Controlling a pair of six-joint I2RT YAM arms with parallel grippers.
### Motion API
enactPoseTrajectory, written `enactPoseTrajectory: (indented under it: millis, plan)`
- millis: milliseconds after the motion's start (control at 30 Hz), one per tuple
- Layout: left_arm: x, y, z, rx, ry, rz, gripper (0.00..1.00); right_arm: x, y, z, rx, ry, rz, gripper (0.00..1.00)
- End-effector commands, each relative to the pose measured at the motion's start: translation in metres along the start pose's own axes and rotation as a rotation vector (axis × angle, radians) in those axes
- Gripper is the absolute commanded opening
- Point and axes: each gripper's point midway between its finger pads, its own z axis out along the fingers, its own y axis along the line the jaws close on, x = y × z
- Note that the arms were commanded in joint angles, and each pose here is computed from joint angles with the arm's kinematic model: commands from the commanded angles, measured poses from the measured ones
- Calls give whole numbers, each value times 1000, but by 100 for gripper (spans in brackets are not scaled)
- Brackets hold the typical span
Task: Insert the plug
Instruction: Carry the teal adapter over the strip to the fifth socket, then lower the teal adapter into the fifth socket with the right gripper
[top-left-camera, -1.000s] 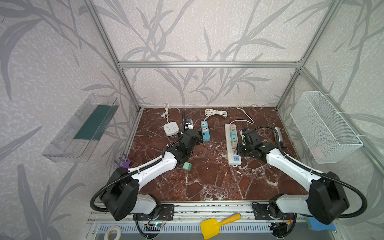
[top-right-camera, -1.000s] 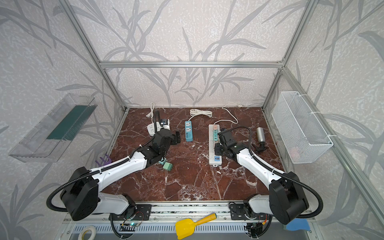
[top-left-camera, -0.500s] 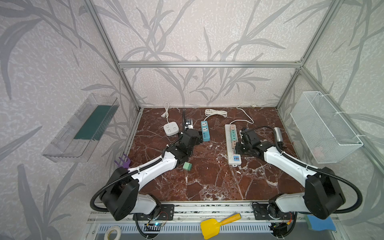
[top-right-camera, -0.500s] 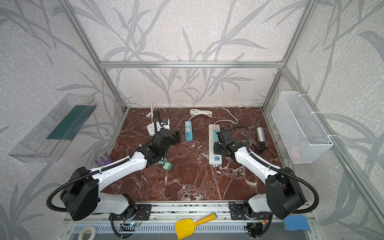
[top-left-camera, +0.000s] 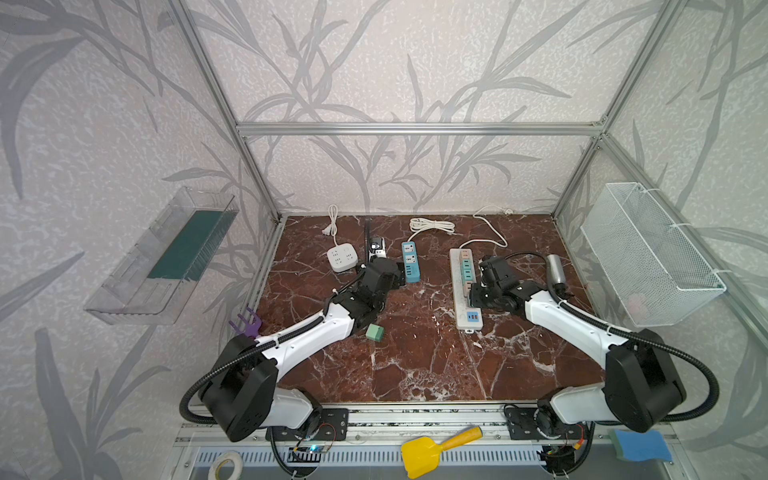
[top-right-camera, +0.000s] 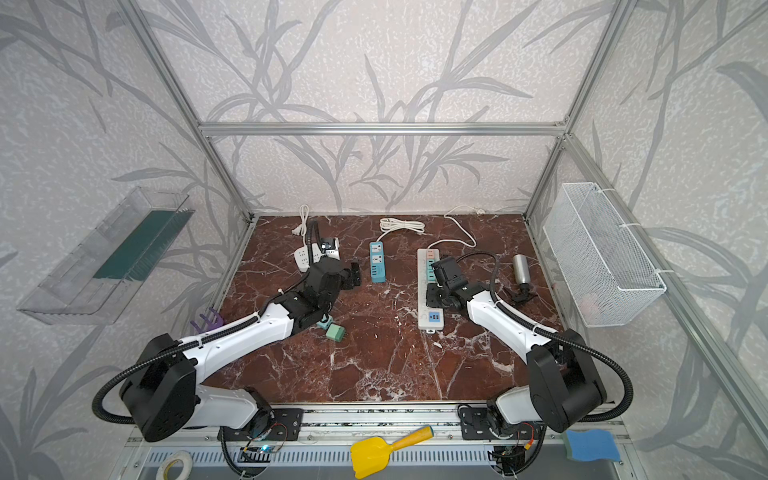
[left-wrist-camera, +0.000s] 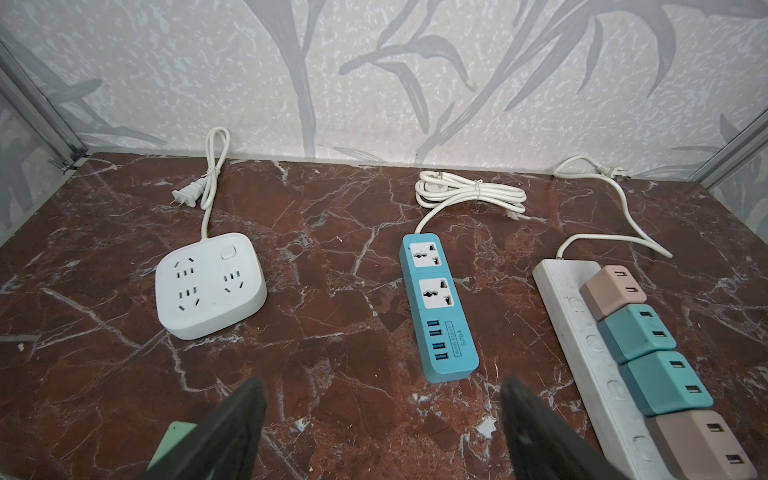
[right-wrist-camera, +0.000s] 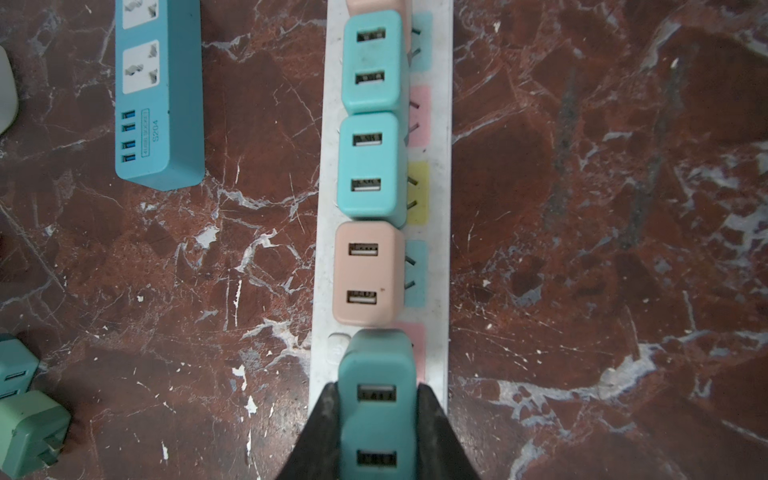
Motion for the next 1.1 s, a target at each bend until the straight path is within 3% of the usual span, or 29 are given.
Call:
enactPoseTrajectory:
  millis: [0, 300, 1067]
  plan:
    - [-16, 0, -7, 10, -31, -42, 88, 0, -2, 4, 15, -7, 10, 0]
    - [-18, 1, -9, 11, -38, -44, 88, 4, 3, 7, 10, 4, -1, 0]
    - [-18, -1, -9, 24, -37, -51, 88, 8, -19, 2, 177, -15, -41, 0]
